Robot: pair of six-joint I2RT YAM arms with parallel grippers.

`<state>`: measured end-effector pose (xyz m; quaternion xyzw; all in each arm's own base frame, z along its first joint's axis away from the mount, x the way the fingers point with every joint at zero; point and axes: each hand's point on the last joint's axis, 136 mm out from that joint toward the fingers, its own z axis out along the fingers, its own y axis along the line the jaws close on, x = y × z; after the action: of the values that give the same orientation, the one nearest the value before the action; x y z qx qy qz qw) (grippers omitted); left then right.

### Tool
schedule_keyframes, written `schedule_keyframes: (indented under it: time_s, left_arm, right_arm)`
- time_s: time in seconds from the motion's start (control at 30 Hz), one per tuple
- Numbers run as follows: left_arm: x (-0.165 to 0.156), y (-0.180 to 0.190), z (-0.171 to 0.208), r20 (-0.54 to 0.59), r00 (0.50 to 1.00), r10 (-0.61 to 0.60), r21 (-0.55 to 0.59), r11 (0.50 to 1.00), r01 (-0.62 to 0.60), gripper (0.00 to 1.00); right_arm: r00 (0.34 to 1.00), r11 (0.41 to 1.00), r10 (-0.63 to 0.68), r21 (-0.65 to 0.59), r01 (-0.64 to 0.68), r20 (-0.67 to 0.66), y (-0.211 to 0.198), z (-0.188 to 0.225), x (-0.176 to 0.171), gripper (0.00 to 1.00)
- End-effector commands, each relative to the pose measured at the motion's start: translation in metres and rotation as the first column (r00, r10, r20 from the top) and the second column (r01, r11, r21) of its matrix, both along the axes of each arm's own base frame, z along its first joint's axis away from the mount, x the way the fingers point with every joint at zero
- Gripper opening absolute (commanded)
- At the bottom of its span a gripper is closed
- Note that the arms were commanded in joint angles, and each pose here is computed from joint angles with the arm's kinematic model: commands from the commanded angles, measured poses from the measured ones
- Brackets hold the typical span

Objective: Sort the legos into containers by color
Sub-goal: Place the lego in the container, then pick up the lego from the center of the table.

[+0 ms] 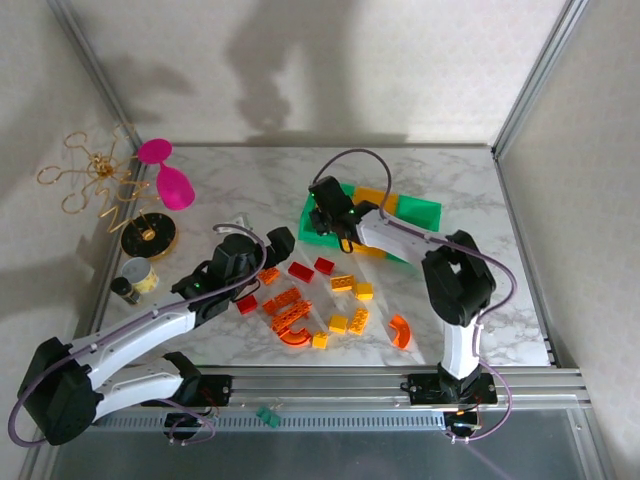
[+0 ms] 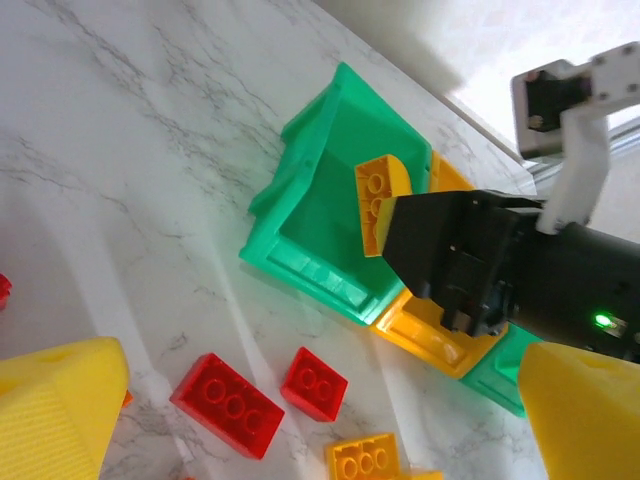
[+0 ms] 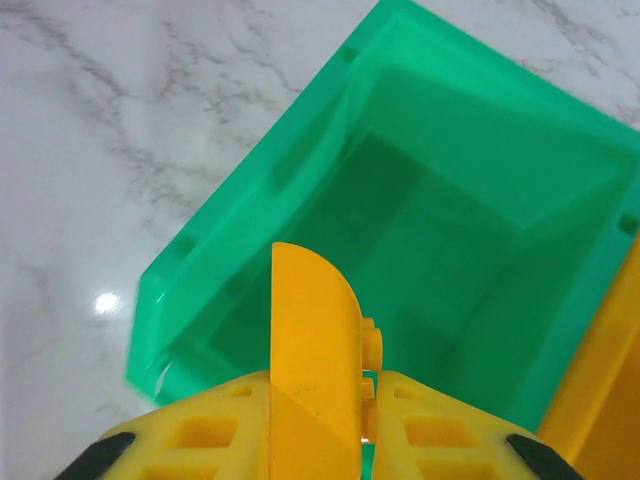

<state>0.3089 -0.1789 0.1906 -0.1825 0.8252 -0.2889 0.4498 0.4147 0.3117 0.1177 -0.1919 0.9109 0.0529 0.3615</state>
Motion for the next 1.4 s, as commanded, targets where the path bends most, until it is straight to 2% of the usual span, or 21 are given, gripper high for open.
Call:
schedule_keyframes:
  time_s: [0.0, 0.1, 0.17, 0.33, 0.43, 0.57, 0.77, 0.97, 1.17, 1.37]
  left_arm:
    - [0.013, 0.005, 0.014, 0.034, 0.999, 0.030, -0.001, 1.000, -0.030, 1.00]
    - [0.017, 0.008, 0.010, 0.025, 0.999, 0.042, -0.009, 0.999, -0.042, 1.00]
    - [0.018, 0.008, 0.009, 0.027, 0.999, 0.041, -0.007, 0.999, -0.041, 1.00]
    - [0.018, 0.008, 0.011, 0.023, 0.999, 0.041, 0.002, 0.999, -0.041, 1.00]
    - [0.014, 0.006, 0.014, 0.021, 1.000, 0.022, -0.001, 1.000, -0.022, 1.00]
    - [0.002, -0.001, 0.012, 0.011, 1.000, -0.012, 0.002, 1.000, 0.012, 1.00]
    - [-0.017, -0.008, -0.005, -0.035, 0.998, -0.049, -0.007, 0.999, 0.049, 1.00]
    - [-0.037, -0.011, -0.016, -0.053, 0.998, -0.046, -0.026, 0.999, 0.045, 1.00]
    - [-0.049, -0.007, -0.022, -0.061, 0.998, -0.017, -0.037, 0.999, 0.015, 1.00]
    - [-0.053, -0.006, -0.026, -0.072, 0.997, -0.003, -0.033, 0.999, 0.001, 1.00]
  right_arm:
    - [0.997, 0.998, -0.052, -0.030, 0.053, 0.050, -0.006, 0.004, 0.030, 0.25]
    - [0.995, 0.996, -0.082, -0.025, 0.084, 0.047, -0.013, 0.000, 0.047, 0.31]
    - [0.996, 0.997, -0.075, -0.014, 0.076, 0.056, -0.010, 0.005, 0.051, 0.42]
    - [0.996, 0.998, -0.050, 0.036, 0.047, 0.078, -0.007, 0.030, 0.043, 0.48]
    - [0.997, 0.996, -0.008, 0.091, 0.001, 0.072, -0.008, 0.045, 0.024, 0.50]
    - [0.999, 0.990, 0.034, 0.136, -0.038, 0.030, -0.019, 0.046, -0.013, 0.54]
    - [0.995, 0.991, 0.089, 0.108, -0.083, -0.050, -0.042, 0.034, -0.066, 0.65]
    - [0.979, 0.989, 0.130, 0.086, -0.118, -0.154, -0.050, 0.005, -0.118, 0.73]
    - [0.965, 0.996, 0.072, 0.071, -0.056, -0.251, -0.060, -0.024, -0.142, 0.82]
    - [0.960, 0.997, 0.011, 0.079, 0.011, -0.279, -0.058, -0.040, -0.143, 0.93]
